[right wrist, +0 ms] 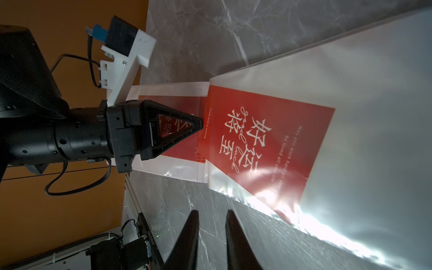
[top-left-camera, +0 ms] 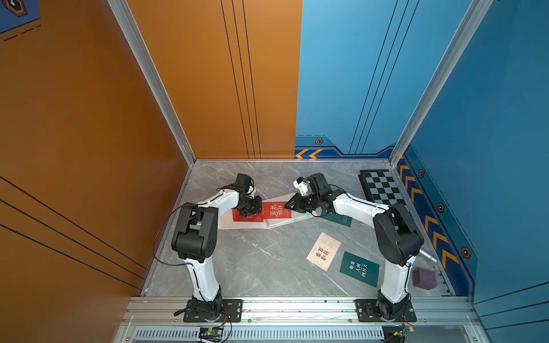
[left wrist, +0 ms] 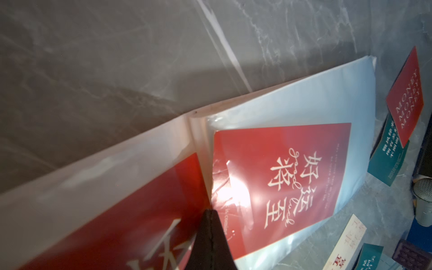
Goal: Place the photos into the photo albums
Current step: Insert the photo into the photo album.
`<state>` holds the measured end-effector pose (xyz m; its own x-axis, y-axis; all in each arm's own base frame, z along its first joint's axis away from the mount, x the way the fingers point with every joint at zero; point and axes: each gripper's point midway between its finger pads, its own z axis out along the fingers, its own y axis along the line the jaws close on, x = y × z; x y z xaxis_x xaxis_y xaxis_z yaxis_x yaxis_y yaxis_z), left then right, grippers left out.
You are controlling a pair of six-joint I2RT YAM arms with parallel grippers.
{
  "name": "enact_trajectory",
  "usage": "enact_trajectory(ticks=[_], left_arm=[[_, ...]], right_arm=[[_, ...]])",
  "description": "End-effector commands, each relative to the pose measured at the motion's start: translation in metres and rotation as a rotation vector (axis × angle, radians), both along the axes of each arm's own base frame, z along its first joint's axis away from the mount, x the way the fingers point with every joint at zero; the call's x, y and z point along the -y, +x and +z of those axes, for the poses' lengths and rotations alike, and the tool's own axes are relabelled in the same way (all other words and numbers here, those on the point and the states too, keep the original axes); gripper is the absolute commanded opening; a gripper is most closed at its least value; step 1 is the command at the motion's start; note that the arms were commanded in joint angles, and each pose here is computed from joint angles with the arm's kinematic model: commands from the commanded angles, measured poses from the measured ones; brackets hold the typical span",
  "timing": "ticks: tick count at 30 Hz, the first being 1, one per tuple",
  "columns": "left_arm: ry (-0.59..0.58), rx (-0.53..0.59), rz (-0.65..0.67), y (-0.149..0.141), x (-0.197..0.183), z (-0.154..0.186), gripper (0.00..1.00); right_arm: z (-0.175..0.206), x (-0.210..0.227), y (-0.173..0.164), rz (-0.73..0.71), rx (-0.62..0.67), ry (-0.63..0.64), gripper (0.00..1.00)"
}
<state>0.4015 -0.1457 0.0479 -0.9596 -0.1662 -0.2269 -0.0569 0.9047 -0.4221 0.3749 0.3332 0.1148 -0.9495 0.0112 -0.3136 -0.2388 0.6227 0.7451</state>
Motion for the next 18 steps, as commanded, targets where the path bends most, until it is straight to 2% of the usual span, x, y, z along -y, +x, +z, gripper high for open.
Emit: enact_trajectory(ticks=[1,6,11,15,18], left_arm=[[-0.016,-0.018,-0.019,0.001,0.015,0.000,0.02],[-0.049,-0.025,-0.047,-0.004,0.035,0.005,0.03],[-0.072,0.010,-0.064,-0.008,0.043,0.024,0.16],[-0.022,0.041,-0.060,-0.010,0.031,0.044,0.27],[0.009,0.068,-0.055,-0.012,0.023,0.060,0.30]], right_arm=[[-0.009,0.029,0.005,-0.046,0.003,-0.049,0.24],[-0.038,0.066,0.019,-0.133,-0.025,-0.141,0.25],[-0.053,0.077,0.027,-0.162,-0.040,-0.173,0.26],[-0.063,0.073,0.031,-0.152,-0.058,-0.177,0.26],[-0.070,0.073,0.032,-0.153,-0.067,-0.189,0.27]])
